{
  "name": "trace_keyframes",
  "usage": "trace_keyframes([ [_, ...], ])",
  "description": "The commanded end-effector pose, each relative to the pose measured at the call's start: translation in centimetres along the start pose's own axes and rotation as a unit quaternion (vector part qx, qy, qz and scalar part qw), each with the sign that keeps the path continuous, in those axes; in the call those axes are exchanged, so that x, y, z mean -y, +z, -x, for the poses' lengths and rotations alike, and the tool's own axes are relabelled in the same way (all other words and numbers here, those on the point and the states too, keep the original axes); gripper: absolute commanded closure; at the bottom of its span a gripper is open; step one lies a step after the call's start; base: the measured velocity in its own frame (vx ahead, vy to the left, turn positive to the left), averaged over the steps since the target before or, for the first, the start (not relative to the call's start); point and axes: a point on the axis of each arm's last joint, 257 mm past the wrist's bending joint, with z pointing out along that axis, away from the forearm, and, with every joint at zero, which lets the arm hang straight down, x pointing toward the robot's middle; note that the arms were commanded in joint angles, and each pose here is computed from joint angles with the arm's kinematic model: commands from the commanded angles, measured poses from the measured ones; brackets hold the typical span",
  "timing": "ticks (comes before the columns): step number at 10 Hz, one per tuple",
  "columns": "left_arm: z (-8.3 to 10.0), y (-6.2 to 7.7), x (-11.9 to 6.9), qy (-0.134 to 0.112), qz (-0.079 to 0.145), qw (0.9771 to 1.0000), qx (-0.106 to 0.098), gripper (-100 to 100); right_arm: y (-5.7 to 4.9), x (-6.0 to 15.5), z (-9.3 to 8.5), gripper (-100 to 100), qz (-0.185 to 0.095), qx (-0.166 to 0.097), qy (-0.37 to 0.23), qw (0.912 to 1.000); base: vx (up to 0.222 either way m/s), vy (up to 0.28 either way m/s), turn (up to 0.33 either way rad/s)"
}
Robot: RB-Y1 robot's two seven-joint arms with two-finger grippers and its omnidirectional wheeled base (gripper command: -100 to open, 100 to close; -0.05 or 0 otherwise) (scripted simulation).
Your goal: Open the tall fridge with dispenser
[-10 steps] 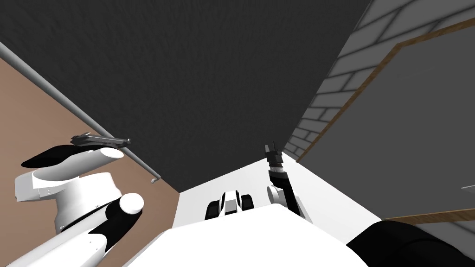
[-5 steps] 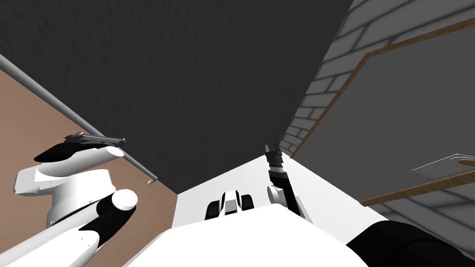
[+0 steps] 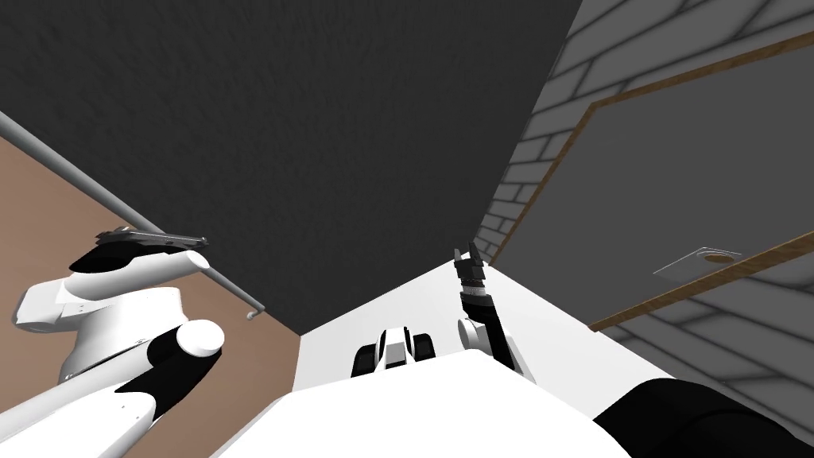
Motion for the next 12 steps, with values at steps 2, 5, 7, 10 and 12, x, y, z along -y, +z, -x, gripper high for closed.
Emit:
trace_keyframes([
  [2, 1.3, 0.8, -0.1, 0.001, -0.001, 0.9999, 0.013, -100, 0.0, 0.0, 0.0, 0, 0.0, 0.0, 0.0, 1.0, -0.05, 0.007, -0.07],
  [5, 1.6, 1.4, 0.7, 0.003, -0.009, 0.9998, 0.015, -100, 0.0, 0.0, 0.0, 0, 0.0, 0.0, 0.0, 1.0, -0.056, 0.004, -0.082],
  [7, 0.8, 1.9, 2.7, 0.007, -0.027, 0.9996, 0.004, -100, 0.0, 0.0, 0.0, 0, 0.0, 0.0, 0.0, 1.0, -0.026, -0.001, -0.063],
  [10, 1.8, 1.9, 1.4, 0.006, -0.016, 0.9997, 0.015, -100, 0.0, 0.0, 0.0, 0, 0.0, 0.0, 0.0, 1.0, -0.041, 0.004, -0.044],
  [12, 1.8, 1.4, 0.5, 0.003, -0.008, 0.9998, 0.016, 100, 0.0, 0.0, 0.0, 0, 0.0, 0.0, 0.0, 1.0, 0.084, 0.005, 0.135],
])
